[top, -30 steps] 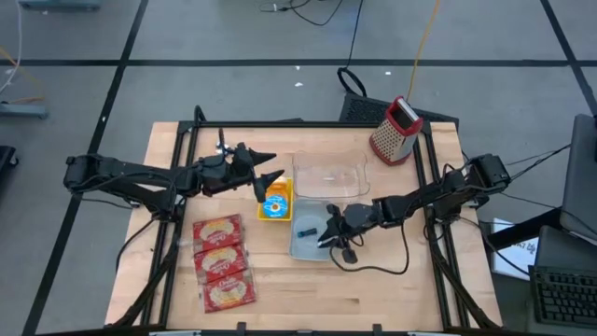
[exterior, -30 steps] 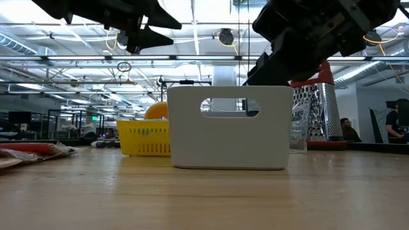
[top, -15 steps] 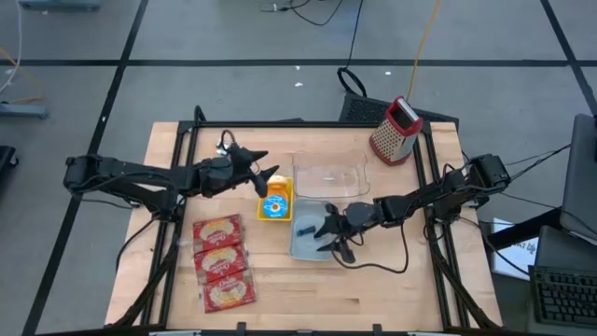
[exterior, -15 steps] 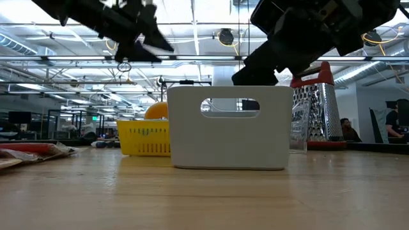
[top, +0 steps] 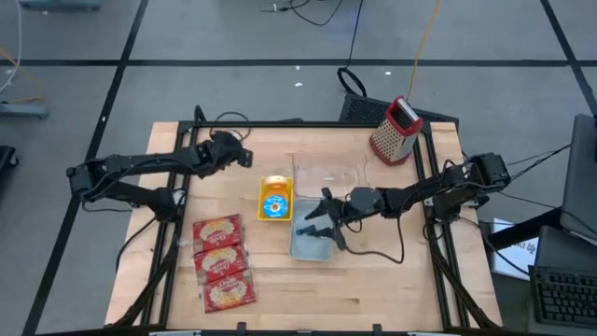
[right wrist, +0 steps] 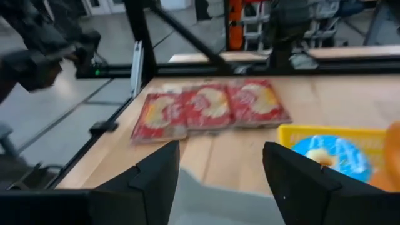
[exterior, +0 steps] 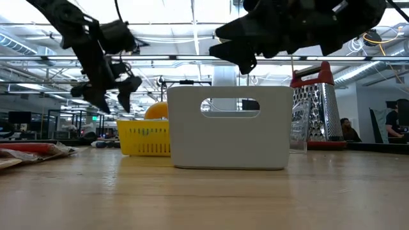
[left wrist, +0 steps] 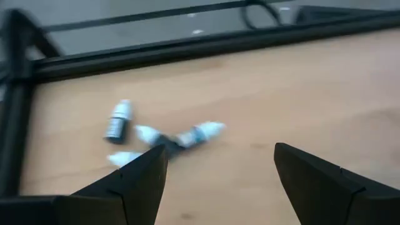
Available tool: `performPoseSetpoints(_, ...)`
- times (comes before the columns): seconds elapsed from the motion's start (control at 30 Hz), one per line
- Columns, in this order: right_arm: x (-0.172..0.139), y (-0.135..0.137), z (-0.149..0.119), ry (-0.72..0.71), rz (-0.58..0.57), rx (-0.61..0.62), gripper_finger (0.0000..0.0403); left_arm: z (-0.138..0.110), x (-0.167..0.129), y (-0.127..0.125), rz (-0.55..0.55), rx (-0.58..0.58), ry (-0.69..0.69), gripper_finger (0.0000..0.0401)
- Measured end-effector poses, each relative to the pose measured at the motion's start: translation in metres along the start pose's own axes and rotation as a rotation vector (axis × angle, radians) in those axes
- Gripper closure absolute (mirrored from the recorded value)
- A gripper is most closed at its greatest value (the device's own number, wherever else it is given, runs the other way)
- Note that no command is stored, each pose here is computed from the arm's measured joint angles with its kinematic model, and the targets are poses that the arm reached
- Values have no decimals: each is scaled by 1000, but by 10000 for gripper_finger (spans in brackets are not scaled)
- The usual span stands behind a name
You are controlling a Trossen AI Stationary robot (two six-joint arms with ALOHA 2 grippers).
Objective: Pick & Place Food Item
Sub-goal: Put the purple food coloring bottle into the gray bin
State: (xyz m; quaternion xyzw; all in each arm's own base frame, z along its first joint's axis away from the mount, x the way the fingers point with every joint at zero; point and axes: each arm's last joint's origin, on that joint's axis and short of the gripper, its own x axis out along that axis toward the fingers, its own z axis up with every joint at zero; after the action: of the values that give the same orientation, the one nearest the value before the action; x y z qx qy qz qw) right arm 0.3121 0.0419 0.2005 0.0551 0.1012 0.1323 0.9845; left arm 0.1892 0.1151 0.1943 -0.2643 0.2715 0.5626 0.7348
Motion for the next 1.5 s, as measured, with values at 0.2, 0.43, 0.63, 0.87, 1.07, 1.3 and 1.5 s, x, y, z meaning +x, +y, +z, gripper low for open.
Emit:
performPoseSetpoints(0.2,-2,-9,2,-18,-26,3,186,7,31,21,149,-30,57,105)
performPoseSetpoints(0.43,-2,-10,2,-12,-27,4,192,4,64,36,220,-47,162,105)
performPoseSetpoints(0.63,-1,-8,0,8,-22,7,191,-3,82,44,286,-43,228,105)
performPoseSetpoints(0.87,-1,-7,-2,24,3,11,194,-7,85,42,256,-19,270,105)
performPoseSetpoints(1.07,-1,-7,-4,46,6,16,195,-10,83,41,253,53,294,105)
performPoseSetpoints(1.3,-1,-7,-5,58,5,18,195,-15,79,45,303,21,359,105)
performPoseSetpoints(1.5,-1,-7,-6,64,4,20,195,-19,75,49,360,12,402,105)
